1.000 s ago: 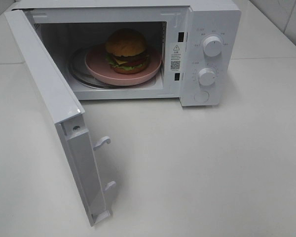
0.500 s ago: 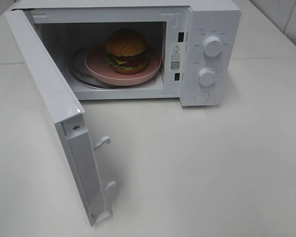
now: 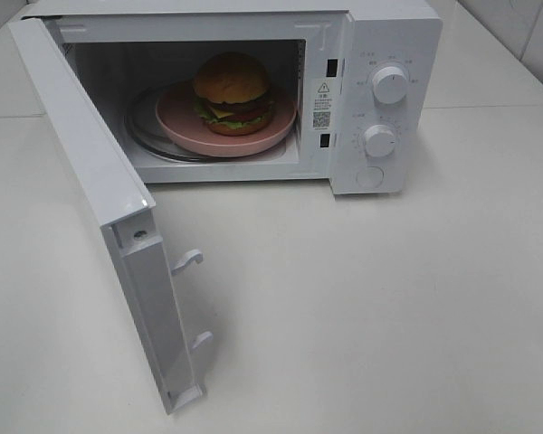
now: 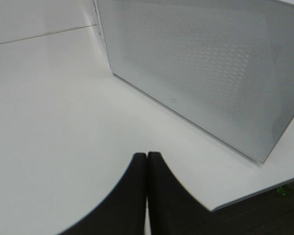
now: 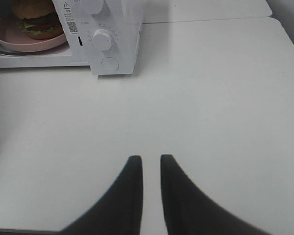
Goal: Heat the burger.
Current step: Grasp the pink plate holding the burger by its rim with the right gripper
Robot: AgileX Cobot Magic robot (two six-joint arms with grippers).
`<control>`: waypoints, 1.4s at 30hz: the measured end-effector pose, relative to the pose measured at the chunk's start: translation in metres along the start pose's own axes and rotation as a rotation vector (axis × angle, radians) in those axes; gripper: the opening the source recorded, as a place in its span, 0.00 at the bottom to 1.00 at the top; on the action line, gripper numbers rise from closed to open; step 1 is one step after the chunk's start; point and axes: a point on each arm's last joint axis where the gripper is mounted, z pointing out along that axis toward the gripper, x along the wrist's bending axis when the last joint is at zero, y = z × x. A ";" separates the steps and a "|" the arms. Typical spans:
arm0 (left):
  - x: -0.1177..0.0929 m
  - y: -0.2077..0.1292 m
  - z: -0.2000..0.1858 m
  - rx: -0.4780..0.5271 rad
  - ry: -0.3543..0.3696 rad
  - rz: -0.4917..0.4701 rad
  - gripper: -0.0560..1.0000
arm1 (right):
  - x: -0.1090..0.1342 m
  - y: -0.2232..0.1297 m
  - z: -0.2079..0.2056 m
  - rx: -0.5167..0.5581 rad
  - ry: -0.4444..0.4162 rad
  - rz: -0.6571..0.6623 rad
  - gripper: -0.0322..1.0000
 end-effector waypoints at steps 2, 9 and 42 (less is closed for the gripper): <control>0.000 0.000 0.000 0.000 0.000 0.000 0.05 | 0.000 0.000 0.000 0.000 0.000 0.000 0.19; 0.000 0.000 0.000 0.000 0.000 0.000 0.05 | 0.000 0.000 0.000 0.000 0.000 0.000 0.20; 0.000 0.000 0.000 0.000 0.000 0.000 0.05 | 0.000 0.000 0.000 0.000 0.000 0.000 0.21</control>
